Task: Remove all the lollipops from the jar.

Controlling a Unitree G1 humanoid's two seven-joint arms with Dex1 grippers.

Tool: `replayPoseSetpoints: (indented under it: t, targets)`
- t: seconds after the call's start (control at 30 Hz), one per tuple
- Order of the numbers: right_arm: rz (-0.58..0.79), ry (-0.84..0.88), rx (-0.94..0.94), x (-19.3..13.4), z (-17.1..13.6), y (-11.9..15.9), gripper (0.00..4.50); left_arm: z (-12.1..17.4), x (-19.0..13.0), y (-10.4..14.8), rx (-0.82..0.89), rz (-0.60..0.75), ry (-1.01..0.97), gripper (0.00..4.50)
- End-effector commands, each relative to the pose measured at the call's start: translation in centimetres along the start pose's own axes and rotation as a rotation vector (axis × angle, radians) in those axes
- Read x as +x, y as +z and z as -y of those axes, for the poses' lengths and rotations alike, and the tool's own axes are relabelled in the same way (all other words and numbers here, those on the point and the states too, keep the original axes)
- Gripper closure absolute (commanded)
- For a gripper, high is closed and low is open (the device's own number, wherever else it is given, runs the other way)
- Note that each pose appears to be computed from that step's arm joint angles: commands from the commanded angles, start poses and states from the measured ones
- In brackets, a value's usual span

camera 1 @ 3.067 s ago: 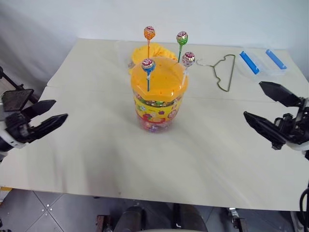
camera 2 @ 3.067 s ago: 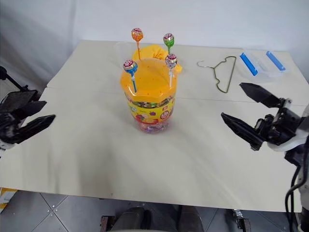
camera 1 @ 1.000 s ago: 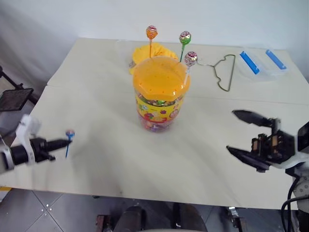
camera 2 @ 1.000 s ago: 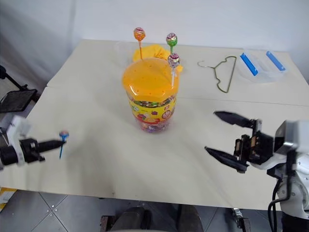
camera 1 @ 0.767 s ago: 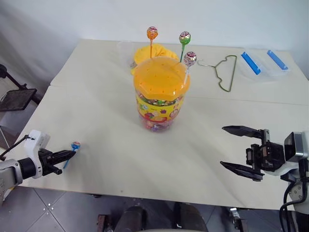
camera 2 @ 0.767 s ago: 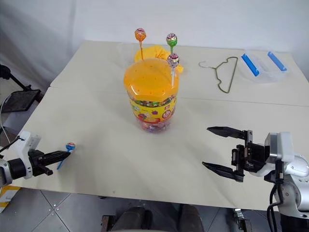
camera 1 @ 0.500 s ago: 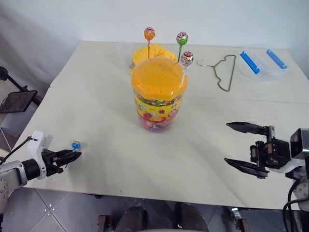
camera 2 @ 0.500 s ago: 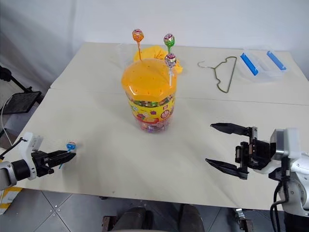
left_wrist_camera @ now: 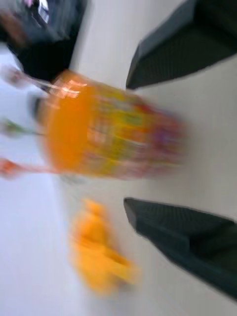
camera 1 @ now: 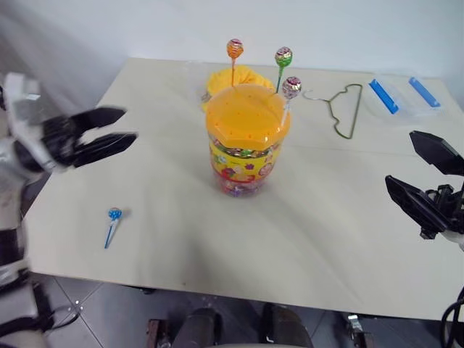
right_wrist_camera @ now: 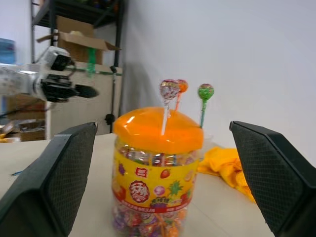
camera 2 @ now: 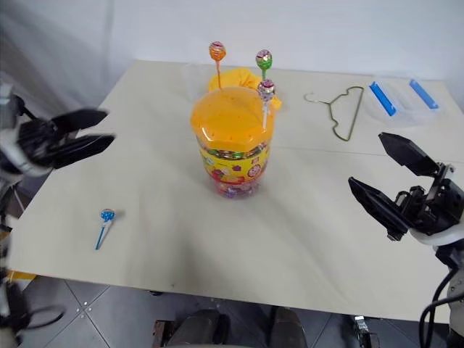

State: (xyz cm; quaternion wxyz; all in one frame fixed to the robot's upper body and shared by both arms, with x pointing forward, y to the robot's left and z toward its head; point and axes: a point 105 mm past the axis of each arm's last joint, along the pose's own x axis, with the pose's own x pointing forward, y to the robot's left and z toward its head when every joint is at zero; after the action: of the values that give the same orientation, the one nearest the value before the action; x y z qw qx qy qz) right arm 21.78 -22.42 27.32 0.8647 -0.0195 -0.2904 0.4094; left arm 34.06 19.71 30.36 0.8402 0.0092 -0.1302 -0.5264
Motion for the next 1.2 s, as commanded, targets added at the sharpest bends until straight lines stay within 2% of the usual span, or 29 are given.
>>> replayPoseSetpoints:
  t: [0.03, 0.23, 0.43, 0.9, 0.93, 1.03, 1.1, 1.13, 1.2]
  targets:
    - [0.041, -0.033, -0.039, 0.7, 0.3, 1.2, 0.00, -1.7, 4.1, -0.3, 0.015, -0.016, 0.004, 0.08]
    - [0.047, -0.050, -0.061, 1.3, -0.3, 1.3, 0.00, -2.2, 9.5, -0.6, -0.001, -0.013, -0.053, 0.08]
    - [0.058, -0.076, -0.067, 1.4, -0.6, 1.4, 0.00, -2.4, 12.2, 0.4, -0.031, 0.010, -0.055, 0.08]
    - [0.065, -0.088, -0.076, 1.4, -0.9, 1.4, 0.00, -2.1, 13.1, 1.8, -0.097, 0.080, -0.091, 4.49]
    - [0.067, -0.087, -0.076, 1.4, -0.9, 1.4, 0.00, -2.2, 13.0, 2.1, -0.096, 0.095, -0.087, 4.49]
    - [0.084, -0.075, -0.065, 1.6, -0.9, 1.3, 0.00, -3.3, 11.9, 5.9, -0.155, 0.292, -0.030, 4.49]
    - [0.149, -0.056, -0.044, 2.0, -0.9, 1.9, 0.00, -4.6, 9.6, 8.4, -0.192, 0.397, 0.044, 4.49]
    - [0.169, -0.044, -0.037, 2.2, -0.9, 2.0, 0.00, -5.0, 8.9, 9.0, -0.196, 0.412, 0.069, 4.49]
    - [0.153, 0.028, -0.029, 2.8, -1.5, 1.5, 0.00, -5.9, 6.5, 7.3, -0.137, 0.243, 0.159, 4.49]
